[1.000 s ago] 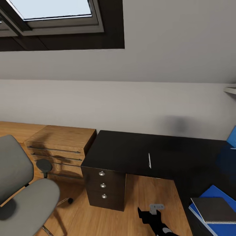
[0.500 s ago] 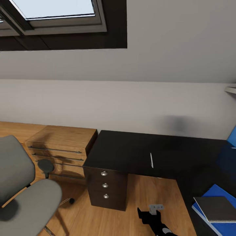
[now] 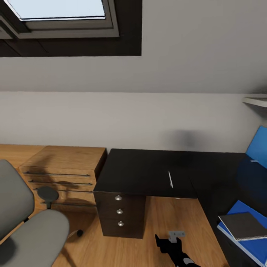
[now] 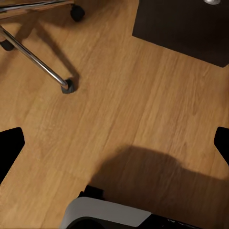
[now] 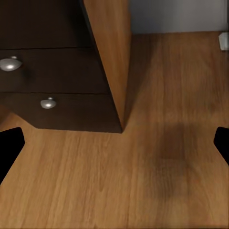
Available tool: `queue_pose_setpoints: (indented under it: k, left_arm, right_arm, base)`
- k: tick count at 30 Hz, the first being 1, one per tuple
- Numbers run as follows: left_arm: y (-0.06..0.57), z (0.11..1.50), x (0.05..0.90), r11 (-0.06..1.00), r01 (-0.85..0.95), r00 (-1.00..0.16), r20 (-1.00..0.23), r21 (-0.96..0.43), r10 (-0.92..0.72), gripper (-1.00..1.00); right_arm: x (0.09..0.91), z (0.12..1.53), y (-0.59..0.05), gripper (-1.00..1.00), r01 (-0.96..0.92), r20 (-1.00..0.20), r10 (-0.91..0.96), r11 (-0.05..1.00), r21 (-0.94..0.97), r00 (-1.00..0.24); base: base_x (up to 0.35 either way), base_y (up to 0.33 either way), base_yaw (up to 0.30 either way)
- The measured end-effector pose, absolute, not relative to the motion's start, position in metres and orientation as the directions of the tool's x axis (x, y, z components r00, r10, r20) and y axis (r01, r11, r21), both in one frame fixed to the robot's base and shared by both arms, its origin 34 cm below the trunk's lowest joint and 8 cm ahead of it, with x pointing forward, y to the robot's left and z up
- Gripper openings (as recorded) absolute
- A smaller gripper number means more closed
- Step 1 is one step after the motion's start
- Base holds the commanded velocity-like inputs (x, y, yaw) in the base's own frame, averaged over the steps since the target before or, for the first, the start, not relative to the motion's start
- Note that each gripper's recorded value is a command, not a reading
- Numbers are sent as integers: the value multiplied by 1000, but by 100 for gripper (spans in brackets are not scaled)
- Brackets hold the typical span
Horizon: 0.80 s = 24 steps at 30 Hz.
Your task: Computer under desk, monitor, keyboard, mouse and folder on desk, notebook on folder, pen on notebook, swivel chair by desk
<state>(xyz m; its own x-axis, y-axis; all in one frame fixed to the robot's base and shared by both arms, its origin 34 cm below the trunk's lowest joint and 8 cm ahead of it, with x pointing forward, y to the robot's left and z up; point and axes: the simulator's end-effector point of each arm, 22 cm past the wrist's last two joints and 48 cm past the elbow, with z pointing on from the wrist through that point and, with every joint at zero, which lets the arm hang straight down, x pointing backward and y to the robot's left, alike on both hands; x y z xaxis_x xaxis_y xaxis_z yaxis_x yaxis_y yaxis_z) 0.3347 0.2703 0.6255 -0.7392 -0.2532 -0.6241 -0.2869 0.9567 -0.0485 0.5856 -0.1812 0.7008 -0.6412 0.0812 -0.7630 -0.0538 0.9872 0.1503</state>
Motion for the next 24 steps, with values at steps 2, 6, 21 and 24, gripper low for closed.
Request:
queue_pose_setpoints:
  k: [2,6,21,24]
  left_arm:
    - [270,626,335,957,-287,-739,-624,-48,-253,100]
    - [270,626,335,957,-287,-739,-624,-48,-253,100]
    - [268,626,334,958,-283,-741,-623,-49,-251,100]
    - [269,629,333,958,-283,-741,-622,-49,-251,100]
  right_arm:
    - [586,701,-182,100,-53,-763,81,987,149,-641]
    - [585,700,-185,100,-51,-763,80,988,146,-641]
    - [583,700,-196,100,-44,-764,74,990,133,-641]
    - [583,703,-195,100,-45,-764,74,990,134,-641]
  base:
    - [0,52,-59]
    - [0,27,-31]
    - [0,3,-3]
    - [0,0,0]
